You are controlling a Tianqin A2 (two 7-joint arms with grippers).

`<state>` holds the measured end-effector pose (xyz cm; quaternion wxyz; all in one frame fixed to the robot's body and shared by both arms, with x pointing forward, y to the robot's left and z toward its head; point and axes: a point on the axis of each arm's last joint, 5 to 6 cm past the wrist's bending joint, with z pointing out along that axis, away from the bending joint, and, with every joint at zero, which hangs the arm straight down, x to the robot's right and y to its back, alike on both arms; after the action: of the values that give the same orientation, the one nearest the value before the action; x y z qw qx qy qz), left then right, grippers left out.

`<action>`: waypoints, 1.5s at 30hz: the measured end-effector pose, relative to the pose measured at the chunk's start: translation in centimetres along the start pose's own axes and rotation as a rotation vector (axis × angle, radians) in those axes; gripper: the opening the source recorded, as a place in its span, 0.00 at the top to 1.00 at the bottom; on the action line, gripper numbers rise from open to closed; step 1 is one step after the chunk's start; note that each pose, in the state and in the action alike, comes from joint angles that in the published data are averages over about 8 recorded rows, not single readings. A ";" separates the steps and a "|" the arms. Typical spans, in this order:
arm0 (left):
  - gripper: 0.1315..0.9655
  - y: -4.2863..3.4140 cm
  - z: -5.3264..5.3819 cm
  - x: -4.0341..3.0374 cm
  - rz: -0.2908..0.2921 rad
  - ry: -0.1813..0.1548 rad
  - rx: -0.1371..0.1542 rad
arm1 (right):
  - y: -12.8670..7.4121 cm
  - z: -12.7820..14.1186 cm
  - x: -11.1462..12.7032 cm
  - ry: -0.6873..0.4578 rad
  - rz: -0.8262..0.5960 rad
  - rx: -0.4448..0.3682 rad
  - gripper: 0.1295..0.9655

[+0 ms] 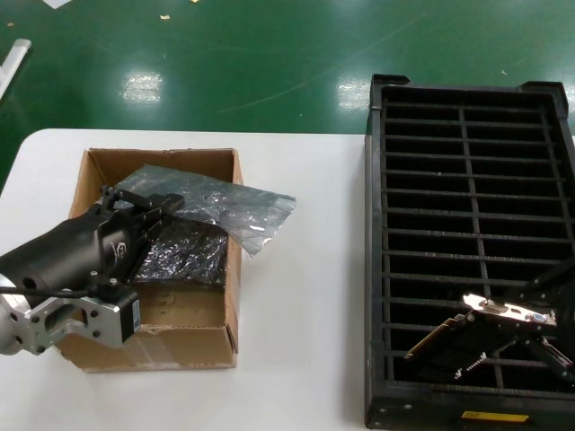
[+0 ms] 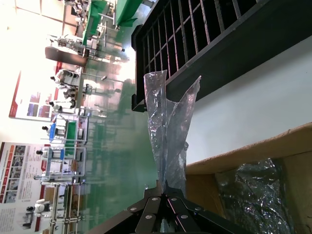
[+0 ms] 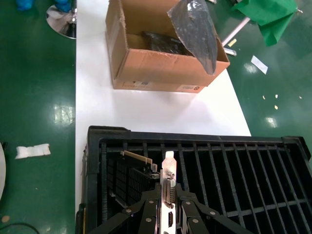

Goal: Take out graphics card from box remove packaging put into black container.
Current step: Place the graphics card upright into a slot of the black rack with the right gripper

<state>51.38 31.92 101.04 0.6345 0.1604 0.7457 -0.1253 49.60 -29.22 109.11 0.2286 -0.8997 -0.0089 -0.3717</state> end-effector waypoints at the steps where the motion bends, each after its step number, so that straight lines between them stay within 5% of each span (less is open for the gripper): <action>1: 0.99 0.00 0.0 0.00 0.000 0.000 0.000 | 0.0 0.0 0.0 0.002 0.006 -0.002 0.94; 30: 0.99 0.00 0.0 0.00 0.000 0.000 0.000 | 1.1 0.9 -1.1 0.044 0.120 -0.069 0.95; 45: 0.99 0.00 0.0 0.00 0.000 0.000 0.000 | 0.6 1.3 -1.3 0.010 0.119 -0.039 0.95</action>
<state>51.38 31.92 101.04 0.6345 0.1604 0.7457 -0.1253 49.64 -29.04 107.19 0.2327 -0.9011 0.0533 -0.3620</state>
